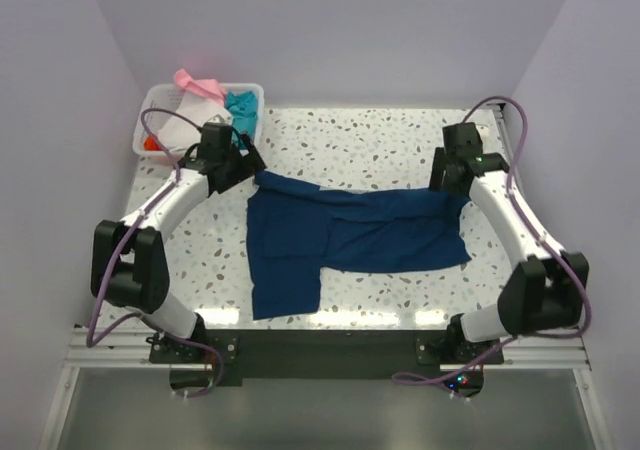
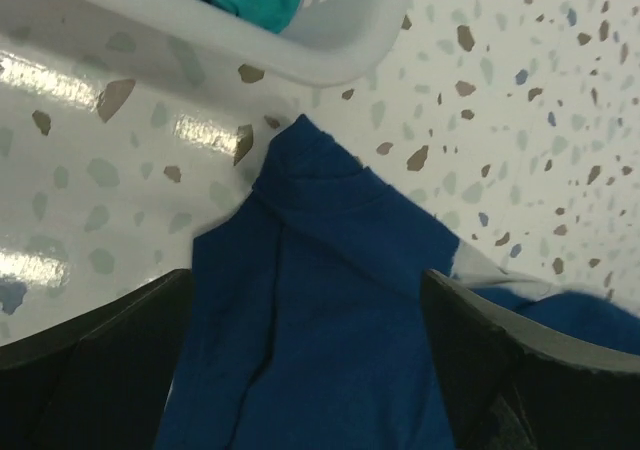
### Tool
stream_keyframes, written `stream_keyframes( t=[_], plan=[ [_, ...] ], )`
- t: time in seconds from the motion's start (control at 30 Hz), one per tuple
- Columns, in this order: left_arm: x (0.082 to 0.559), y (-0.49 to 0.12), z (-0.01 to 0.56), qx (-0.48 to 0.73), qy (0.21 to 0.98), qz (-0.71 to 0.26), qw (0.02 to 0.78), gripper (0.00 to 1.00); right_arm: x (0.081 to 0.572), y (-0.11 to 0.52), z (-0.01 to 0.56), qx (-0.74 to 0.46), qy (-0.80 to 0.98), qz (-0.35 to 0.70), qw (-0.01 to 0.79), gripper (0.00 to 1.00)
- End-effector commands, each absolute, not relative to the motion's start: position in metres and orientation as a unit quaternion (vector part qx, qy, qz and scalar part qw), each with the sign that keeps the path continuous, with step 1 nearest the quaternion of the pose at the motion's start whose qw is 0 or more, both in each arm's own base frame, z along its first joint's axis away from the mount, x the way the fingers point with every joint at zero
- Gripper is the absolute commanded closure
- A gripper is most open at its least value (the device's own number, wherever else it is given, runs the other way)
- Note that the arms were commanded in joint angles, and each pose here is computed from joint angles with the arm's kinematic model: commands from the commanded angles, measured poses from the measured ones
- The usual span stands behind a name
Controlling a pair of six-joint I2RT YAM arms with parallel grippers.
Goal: Fold and stack the t-shirts
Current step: Flatten the tshirt out
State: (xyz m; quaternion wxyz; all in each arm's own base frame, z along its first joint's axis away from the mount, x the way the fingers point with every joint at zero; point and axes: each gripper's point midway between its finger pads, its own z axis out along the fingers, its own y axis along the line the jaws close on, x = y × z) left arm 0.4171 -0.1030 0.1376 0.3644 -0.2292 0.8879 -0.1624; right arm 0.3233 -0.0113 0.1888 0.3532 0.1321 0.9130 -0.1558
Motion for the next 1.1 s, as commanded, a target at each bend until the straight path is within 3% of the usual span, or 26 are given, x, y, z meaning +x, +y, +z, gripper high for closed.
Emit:
stream_keyframes(
  t=[0.0,0.1,0.23,0.57,0.67,1.07],
  plan=[
    [0.427,-0.107,0.218,-0.207,0.85,-0.151,0.46,0.0,0.376,0.004,0.193,0.127,0.913,-0.085,0.377,0.01],
    [0.406,-0.103,0.23,-0.206,0.84,-0.138,0.483,0.0,0.381,0.013,0.194,0.12,0.919,-0.063,0.371,0.01],
    [0.365,-0.106,0.206,-0.207,0.851,-0.138,0.462,0.0,0.354,0.009,0.172,0.134,0.924,-0.068,0.351,0.01],
    [0.305,-0.189,0.081,-0.116,0.933,-0.143,0.311,0.0,0.295,0.052,0.093,0.134,0.952,0.056,0.269,0.01],
    [0.308,-0.203,0.064,-0.103,0.939,-0.158,0.289,0.0,0.296,0.054,0.071,0.138,0.958,0.055,0.246,0.01],
    [0.367,-0.207,0.003,-0.108,0.964,-0.071,0.234,0.0,0.338,0.039,0.03,0.166,0.964,0.035,0.205,0.01]
  ],
)
